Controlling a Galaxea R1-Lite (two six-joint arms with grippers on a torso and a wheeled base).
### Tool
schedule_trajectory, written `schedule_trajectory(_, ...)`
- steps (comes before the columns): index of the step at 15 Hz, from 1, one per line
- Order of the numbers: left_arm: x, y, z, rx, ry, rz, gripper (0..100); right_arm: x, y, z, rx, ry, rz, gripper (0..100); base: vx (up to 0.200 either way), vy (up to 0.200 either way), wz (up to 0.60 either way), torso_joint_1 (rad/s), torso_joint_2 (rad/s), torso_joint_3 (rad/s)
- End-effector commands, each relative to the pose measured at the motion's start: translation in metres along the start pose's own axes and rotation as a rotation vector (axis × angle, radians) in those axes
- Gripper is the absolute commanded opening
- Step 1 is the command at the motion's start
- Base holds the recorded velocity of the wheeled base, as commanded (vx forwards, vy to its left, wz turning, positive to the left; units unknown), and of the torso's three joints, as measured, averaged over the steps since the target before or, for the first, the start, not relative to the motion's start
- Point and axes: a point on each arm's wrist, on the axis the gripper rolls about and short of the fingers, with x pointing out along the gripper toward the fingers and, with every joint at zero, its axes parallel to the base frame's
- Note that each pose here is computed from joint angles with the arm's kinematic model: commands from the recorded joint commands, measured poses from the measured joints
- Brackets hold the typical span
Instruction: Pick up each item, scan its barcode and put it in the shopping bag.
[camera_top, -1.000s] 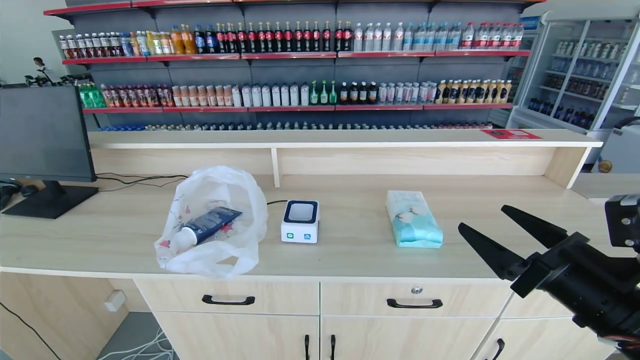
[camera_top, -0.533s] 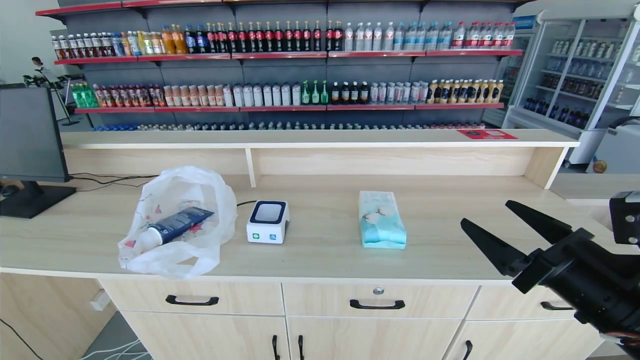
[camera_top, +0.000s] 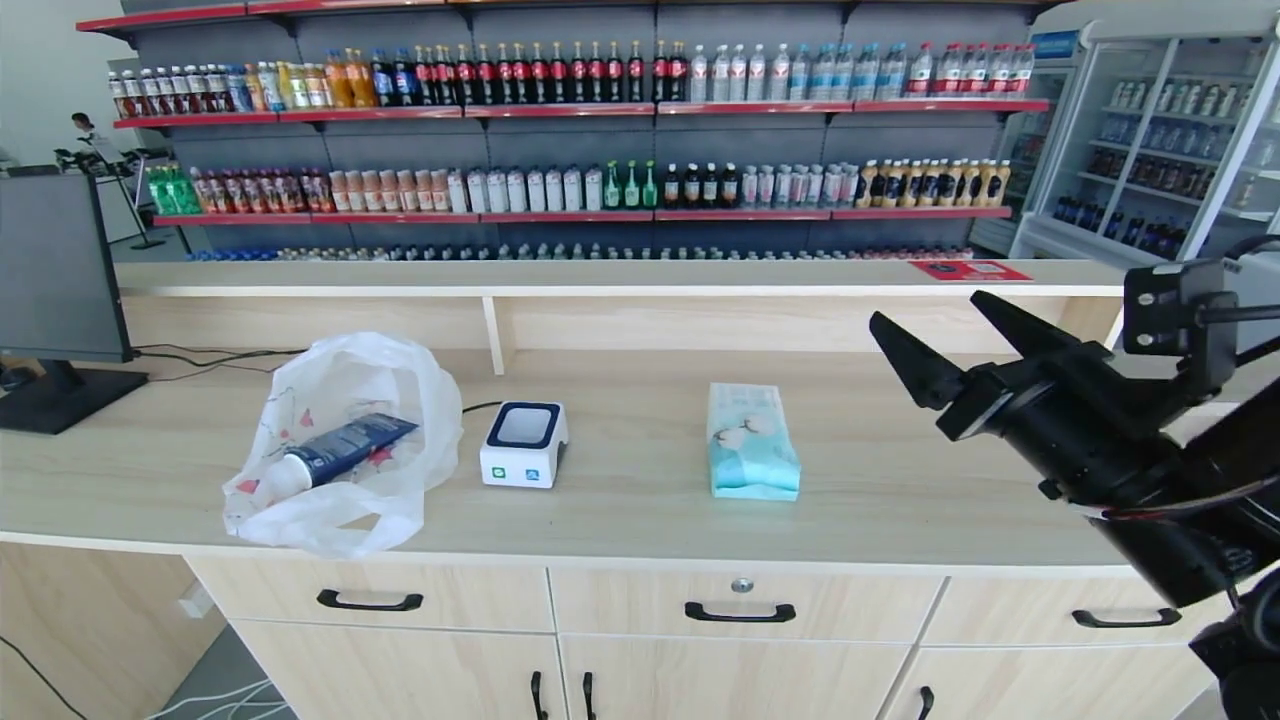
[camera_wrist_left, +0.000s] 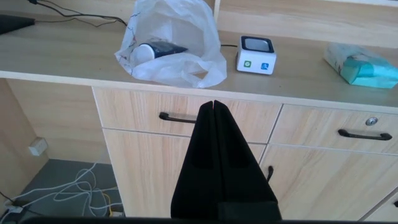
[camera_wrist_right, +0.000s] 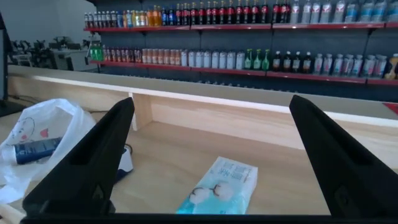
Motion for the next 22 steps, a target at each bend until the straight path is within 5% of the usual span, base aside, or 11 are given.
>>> schedule_trajectory(1, 0.000, 0.000, 0.000, 0.000, 0.000, 0.000, 0, 0.033, 0.008, -0.023, -0.009, 0.018, -0.003, 100, 0.000, 0.000, 0.00, 0.000, 0.00, 0.000)
schedule_trajectory(7, 0.000, 0.000, 0.000, -0.002, 0.000, 0.000, 0, 0.090, 0.012, 0.000, 0.063, 0.180, -0.086, 100, 0.000, 0.000, 0.00, 0.000, 0.00, 0.000)
schedule_trajectory(10, 0.000, 0.000, 0.000, 0.000, 0.000, 0.000, 0, 0.110, 0.025, -0.005, 0.114, 0.344, -0.084, 100, 0.000, 0.000, 0.00, 0.000, 0.00, 0.000)
schedule_trajectory(22, 0.000, 0.000, 0.000, 0.003, 0.000, 0.000, 0, 0.138, 0.039, -0.137, 0.044, 0.636, -0.269, 100, 0.000, 0.000, 0.00, 0.000, 0.00, 0.000)
